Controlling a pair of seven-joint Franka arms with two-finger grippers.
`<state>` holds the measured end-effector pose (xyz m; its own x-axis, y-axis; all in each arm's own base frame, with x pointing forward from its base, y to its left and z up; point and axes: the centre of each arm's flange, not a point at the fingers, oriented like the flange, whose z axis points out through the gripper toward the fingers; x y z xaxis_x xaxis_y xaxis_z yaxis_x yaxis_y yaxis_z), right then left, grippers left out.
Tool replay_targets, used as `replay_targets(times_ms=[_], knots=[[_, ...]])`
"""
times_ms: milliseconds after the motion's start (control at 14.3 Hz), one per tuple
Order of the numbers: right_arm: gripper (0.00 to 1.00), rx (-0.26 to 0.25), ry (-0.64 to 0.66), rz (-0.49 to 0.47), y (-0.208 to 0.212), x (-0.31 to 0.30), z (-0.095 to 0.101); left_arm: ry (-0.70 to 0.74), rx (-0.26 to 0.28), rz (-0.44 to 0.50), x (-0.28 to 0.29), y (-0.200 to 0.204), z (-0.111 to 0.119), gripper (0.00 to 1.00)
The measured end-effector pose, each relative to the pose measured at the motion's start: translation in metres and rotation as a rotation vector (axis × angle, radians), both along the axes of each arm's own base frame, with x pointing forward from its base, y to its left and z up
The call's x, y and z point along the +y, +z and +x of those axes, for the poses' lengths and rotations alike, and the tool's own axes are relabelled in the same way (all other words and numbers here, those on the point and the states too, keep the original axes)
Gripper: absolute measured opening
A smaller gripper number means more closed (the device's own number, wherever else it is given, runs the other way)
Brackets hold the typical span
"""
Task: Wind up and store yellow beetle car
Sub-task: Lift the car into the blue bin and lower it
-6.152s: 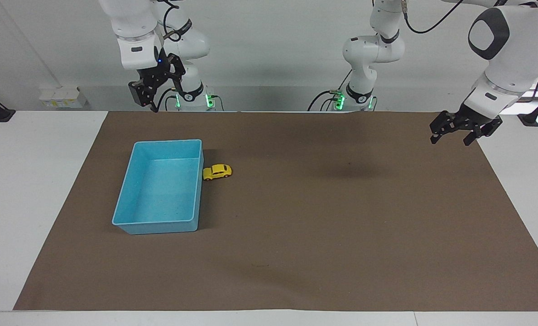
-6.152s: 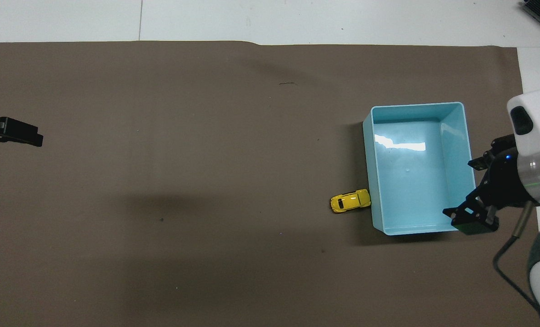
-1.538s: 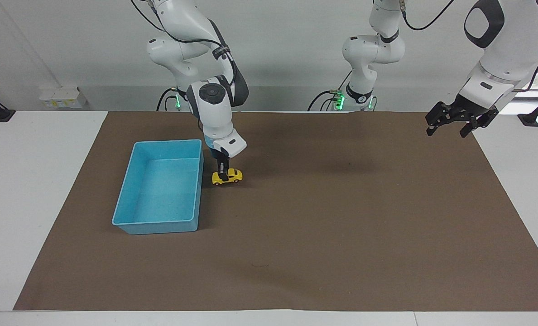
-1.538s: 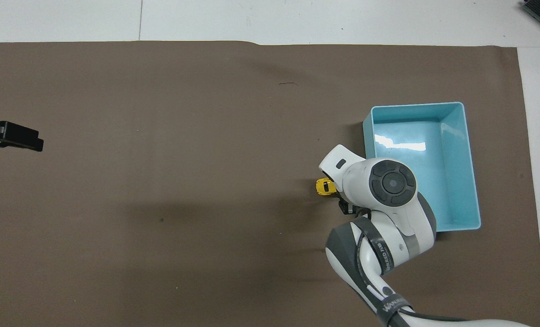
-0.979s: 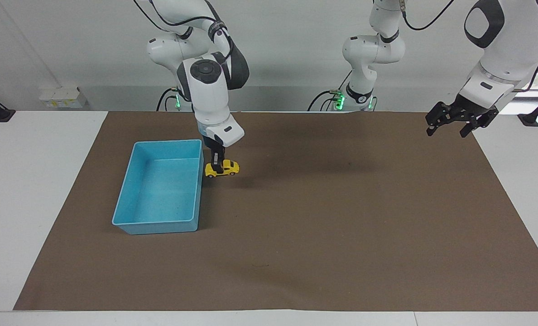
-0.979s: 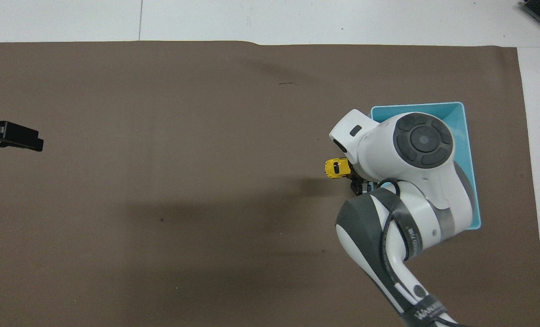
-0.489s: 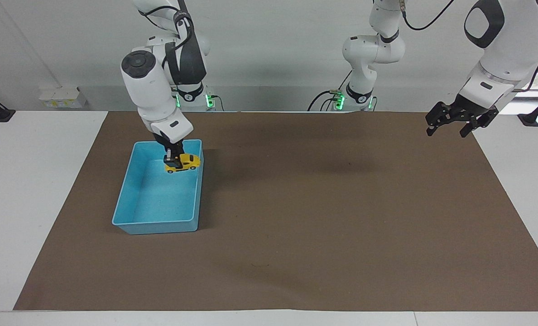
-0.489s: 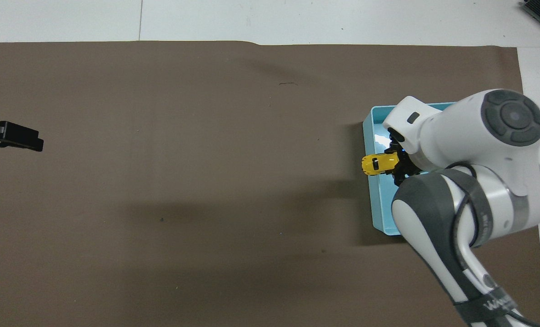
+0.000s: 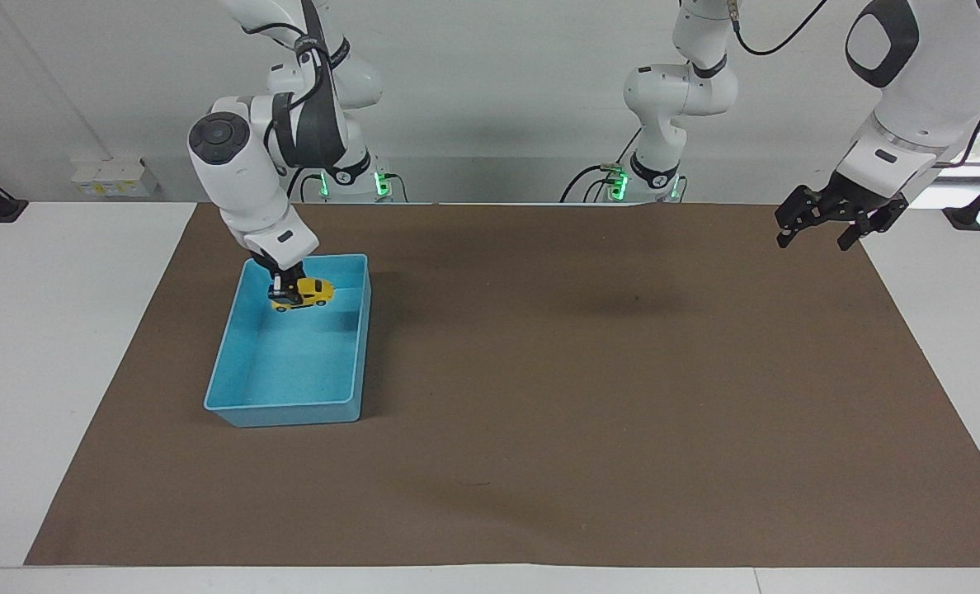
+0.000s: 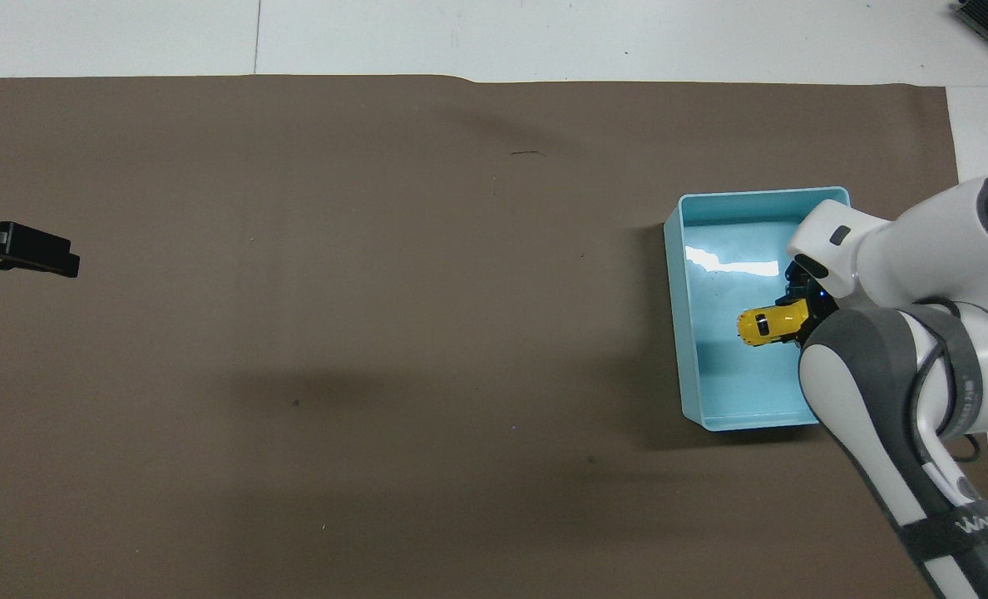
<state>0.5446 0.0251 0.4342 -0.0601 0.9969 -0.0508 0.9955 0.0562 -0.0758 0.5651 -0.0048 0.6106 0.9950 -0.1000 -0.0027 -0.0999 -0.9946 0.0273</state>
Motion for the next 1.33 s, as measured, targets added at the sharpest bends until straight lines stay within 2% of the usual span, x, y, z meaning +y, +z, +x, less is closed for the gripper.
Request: replay_targets(times_ms=[280, 629, 1119, 1328], knots=[[0.45, -0.026, -0.007, -0.003, -0.037, -0.01, -0.007, 0.0, 0.0, 0.0, 0.0, 0.0, 0.0, 1.0], [0.45, -0.052, -0.039, -0.002, -0.074, -0.031, 0.0, 0.0, 0.0, 0.0, 0.0, 0.0, 0.0, 1.0], [0.45, -0.069, -0.026, 0.001, -0.123, -0.026, 0.012, 0.0, 0.0, 0.0, 0.0, 0.0, 0.0, 1.0], [0.45, -0.073, -0.026, 0.001, -0.122, -0.026, 0.012, 0.0, 0.0, 0.0, 0.0, 0.0, 0.0, 1.0]])
